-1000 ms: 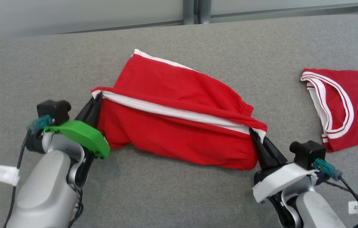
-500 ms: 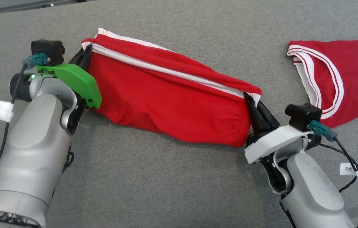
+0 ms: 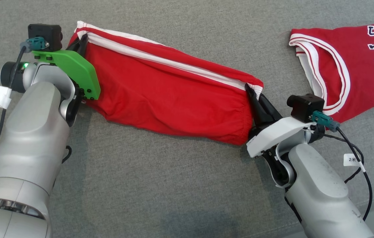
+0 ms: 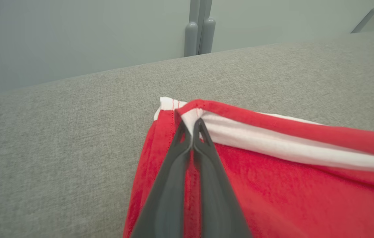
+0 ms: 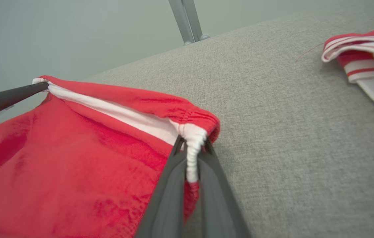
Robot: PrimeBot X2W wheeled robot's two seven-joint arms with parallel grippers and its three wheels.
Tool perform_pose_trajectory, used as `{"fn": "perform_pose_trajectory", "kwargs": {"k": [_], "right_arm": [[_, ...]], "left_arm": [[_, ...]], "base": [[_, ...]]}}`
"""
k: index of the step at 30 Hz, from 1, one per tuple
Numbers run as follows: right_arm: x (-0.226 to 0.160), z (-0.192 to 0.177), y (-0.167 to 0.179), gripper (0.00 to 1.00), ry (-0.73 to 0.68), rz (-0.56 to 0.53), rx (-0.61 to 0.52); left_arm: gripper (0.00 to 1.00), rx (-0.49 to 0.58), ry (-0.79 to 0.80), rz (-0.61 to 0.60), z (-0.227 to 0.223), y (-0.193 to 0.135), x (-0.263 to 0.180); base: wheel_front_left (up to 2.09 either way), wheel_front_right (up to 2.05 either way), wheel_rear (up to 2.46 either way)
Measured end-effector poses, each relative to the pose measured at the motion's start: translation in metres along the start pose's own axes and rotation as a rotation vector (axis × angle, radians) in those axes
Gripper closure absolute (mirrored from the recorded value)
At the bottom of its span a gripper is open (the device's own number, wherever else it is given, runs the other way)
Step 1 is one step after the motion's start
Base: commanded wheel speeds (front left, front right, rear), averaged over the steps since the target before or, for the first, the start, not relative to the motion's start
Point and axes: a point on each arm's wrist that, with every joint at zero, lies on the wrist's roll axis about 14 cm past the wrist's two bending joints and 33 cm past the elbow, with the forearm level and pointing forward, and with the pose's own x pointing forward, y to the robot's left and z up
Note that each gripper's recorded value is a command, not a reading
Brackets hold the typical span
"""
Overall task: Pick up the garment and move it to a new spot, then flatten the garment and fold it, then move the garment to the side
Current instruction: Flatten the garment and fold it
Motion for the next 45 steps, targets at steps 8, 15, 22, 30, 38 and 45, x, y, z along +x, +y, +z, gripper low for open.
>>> {"fn": "perform_pose_trajectory", "kwargs": {"k": [8,15,22,30,38,45], "right_arm": [[0.006,0.003,0.007,0.0,-0.01,0.022,-0.004],[0.007,0.01,0.012,0.0,-0.026,0.037,-0.022],[-0.002,0.02,0.008,0.0,-0.06,0.016,-0.04],[-0.016,0.027,0.003,0.0,-0.081,-0.008,-0.049],[-0.037,0.048,-0.013,0.0,-0.131,-0.064,-0.073],[-0.053,0.067,-0.019,0.0,-0.173,-0.089,-0.088]], "left_arm": [[0.0,-0.002,-0.016,0.026,0.004,0.005,-0.002],[0.0,-0.006,-0.017,0.04,0.004,0.005,-0.009],[0.0,-0.018,-0.002,0.053,-0.003,0.006,-0.023],[0.0,-0.027,0.058,0.062,-0.023,0.006,-0.039],[0.0,-0.049,0.122,0.083,-0.032,0.014,-0.043],[0.0,-0.059,0.223,0.09,-0.047,0.015,-0.048]], "base": [[0.0,0.0,0.0],[0.0,0.0,0.0],[0.0,0.0,0.0],[0.0,0.0,0.0],[0.0,0.0,0.0],[0.0,0.0,0.0]]}}
